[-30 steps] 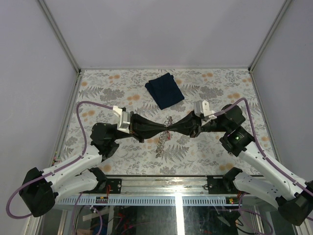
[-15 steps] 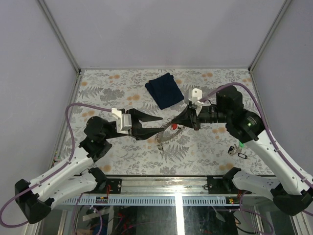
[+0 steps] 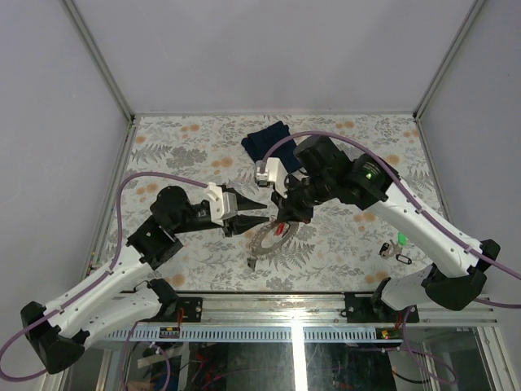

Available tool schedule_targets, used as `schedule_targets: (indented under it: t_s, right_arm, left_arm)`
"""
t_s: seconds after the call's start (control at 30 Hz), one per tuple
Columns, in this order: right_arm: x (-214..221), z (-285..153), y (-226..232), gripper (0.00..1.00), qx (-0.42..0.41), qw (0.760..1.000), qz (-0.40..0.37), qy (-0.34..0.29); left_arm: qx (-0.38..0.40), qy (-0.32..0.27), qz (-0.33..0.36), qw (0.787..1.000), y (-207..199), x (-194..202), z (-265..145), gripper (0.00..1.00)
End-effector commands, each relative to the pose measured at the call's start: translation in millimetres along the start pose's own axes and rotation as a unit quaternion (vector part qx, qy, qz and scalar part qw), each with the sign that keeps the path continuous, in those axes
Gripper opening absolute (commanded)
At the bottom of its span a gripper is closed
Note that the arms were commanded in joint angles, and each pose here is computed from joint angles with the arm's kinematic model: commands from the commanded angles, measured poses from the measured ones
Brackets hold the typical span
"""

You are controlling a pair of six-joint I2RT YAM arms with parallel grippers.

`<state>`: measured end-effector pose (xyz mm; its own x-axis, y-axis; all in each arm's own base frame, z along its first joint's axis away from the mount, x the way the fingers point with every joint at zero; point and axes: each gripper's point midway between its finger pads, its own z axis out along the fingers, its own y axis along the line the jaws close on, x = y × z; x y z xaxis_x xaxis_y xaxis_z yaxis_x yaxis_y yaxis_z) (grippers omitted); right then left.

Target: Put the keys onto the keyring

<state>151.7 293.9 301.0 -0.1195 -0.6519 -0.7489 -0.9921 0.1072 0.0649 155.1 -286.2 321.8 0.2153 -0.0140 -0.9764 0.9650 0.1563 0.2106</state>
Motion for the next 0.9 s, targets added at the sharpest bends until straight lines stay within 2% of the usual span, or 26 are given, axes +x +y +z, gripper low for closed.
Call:
schedule_targets:
  t_s: [0.0, 0.33, 0.87]
  right_arm:
    - [-4, -15, 1, 0.0, 0.02, 1.0, 0.007, 0.01]
    - [-6, -8, 12, 0.0, -0.023, 0.999, 0.022, 0.016]
    - [-7, -2, 13, 0.0, -0.037, 0.999, 0.027, 0.018]
  left_arm:
    - [-0.007, 0.02, 0.027, 0.999, 2, -5, -7, 0.31]
    - [0.013, 0.023, 0.035, 0.999, -1, -5, -3, 0.3]
    - [0.062, 0.016, 0.024, 0.998, -13, -7, 5, 0.24]
